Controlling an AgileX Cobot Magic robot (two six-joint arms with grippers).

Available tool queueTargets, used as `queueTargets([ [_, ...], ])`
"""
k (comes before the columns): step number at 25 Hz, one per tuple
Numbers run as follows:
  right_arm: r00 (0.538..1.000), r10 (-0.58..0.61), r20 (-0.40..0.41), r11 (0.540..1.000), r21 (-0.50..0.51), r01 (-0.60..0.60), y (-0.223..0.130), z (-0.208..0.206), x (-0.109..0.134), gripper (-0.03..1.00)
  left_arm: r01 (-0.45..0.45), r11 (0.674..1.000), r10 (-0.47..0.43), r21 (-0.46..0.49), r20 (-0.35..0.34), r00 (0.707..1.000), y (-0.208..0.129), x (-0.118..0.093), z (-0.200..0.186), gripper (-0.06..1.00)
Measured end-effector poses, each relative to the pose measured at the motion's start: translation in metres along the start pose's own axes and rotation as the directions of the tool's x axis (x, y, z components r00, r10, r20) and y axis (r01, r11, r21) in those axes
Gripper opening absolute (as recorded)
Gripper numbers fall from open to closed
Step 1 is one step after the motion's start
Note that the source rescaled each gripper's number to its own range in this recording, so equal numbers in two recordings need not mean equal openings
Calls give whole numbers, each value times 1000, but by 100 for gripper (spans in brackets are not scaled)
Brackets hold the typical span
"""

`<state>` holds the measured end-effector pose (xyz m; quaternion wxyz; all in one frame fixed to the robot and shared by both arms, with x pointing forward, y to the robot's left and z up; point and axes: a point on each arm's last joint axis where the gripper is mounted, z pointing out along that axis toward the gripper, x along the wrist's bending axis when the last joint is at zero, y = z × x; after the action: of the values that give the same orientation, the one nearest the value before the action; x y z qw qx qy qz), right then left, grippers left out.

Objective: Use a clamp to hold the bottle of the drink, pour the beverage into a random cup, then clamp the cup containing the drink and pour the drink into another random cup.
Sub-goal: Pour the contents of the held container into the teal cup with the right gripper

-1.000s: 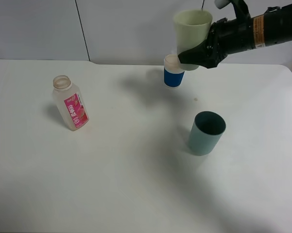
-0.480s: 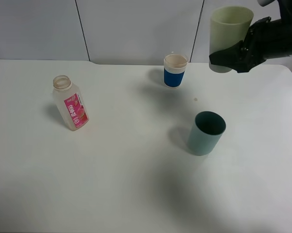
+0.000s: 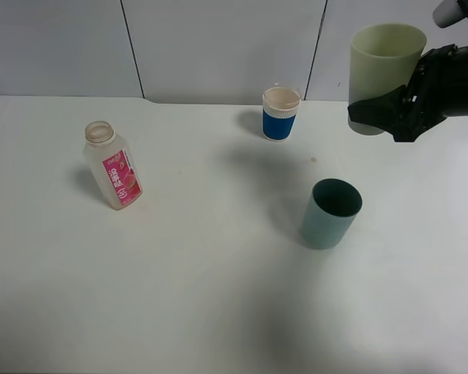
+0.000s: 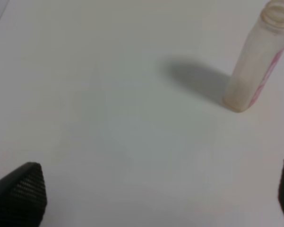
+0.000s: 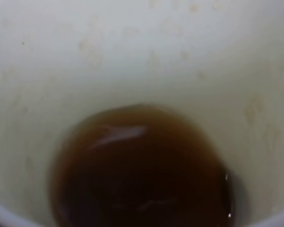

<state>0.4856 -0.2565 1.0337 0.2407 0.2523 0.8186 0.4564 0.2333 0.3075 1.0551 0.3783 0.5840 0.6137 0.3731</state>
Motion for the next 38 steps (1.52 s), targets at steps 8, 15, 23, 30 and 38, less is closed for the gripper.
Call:
queueTargets([
  [8, 988, 65, 141, 998, -3, -65, -14, -32, -17, 0, 0, 1000, 0, 0, 0, 1000, 0, 0, 0, 100],
  [15, 972, 10, 234, 999, 40, -20, -25, -45, -31, 0, 0, 1000, 0, 0, 0, 1000, 0, 0, 0, 100],
  [23, 966, -114, 231, 990, 103, 92, -34, -40, -36, 0, 0, 1000, 0, 0, 0, 1000, 0, 0, 0, 100],
  [30, 978, -183, 101, 974, 150, 167, -57, -12, -39, 0, 0, 1000, 0, 0, 0, 1000, 0, 0, 0, 100],
  [38, 953, -300, -32, 938, 170, 301, -73, 14, -34, 0, 0, 1000, 0, 0, 0, 1000, 0, 0, 0, 100],
])
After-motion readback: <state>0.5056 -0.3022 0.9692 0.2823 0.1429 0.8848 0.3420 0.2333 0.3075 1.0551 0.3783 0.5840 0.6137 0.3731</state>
